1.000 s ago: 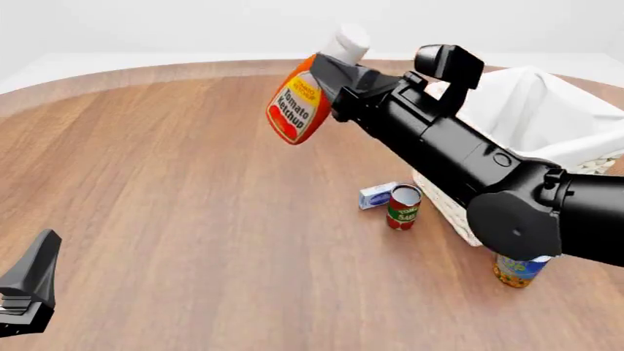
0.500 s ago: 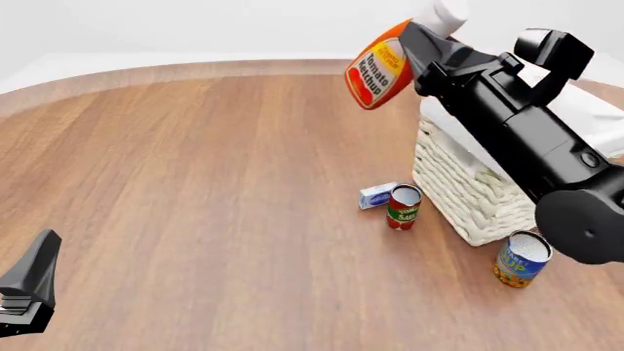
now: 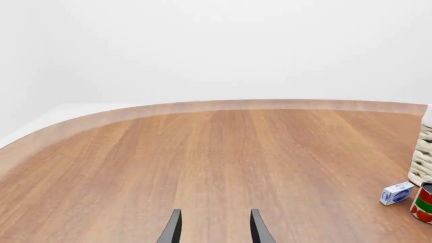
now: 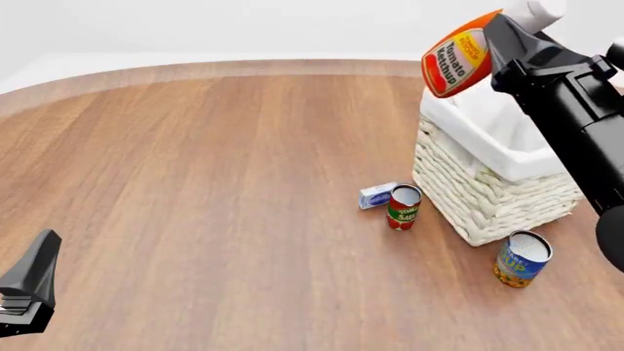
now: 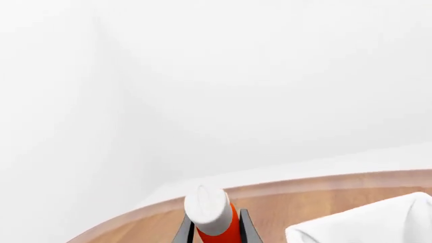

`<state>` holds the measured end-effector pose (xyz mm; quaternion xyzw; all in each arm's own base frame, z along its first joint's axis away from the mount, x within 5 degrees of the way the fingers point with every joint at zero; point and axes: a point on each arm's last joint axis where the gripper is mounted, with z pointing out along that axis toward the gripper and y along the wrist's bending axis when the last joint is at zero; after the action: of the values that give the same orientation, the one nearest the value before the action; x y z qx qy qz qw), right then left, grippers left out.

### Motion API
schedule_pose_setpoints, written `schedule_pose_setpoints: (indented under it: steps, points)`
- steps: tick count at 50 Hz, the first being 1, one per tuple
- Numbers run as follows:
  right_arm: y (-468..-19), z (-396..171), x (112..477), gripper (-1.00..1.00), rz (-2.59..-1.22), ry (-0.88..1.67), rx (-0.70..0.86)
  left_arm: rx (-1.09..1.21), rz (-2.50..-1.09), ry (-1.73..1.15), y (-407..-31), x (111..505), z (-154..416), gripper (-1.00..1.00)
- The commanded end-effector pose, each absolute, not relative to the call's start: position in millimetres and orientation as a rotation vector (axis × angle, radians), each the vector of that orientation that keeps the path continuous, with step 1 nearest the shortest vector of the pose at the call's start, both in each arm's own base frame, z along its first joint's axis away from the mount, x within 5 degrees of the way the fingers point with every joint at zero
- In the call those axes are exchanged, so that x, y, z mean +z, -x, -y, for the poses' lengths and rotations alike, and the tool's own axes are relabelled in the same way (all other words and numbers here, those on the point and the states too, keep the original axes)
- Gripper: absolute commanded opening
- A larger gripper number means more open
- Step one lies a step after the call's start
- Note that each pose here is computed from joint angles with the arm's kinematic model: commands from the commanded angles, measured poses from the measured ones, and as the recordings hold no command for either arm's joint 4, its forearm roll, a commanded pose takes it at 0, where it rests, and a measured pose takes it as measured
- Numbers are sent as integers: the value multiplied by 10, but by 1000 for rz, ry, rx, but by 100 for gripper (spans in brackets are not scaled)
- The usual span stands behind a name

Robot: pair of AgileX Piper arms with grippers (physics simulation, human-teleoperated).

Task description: Pick up the ketchup, and put it in the basket.

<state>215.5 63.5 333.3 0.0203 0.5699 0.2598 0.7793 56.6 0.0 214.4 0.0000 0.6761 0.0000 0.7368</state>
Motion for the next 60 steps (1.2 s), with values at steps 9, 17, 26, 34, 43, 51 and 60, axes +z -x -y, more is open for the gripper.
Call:
schedule_pose_setpoints:
  steps: [9,17,26,34,43,51,60]
  points:
    - [-2003,-291,3372,-100,-1191,-117,426,0,-1485,0,-566,2144,0,100]
    - [-1933,-208,3377,-100,-1171,-117,366,0,-1485,0,-566,2144,0,100]
    - [-1923,-128,3379,-100,-1176,-134,317,0,-1485,0,-566,2144,0,100]
    - [-1901,-14,3358,-100,-1199,-166,254,0,-1485,0,-566,2144,0,100]
    - [-1972,-44,3347,-100,-1224,-145,244,0,-1485,0,-566,2144,0,100]
    - [-2163,-24,3334,-100,-1306,-169,237,0,-1485,0,-566,2144,0,100]
    - [-2205,-2,3325,-100,-1330,-186,237,0,-1485,0,-566,2144,0,100]
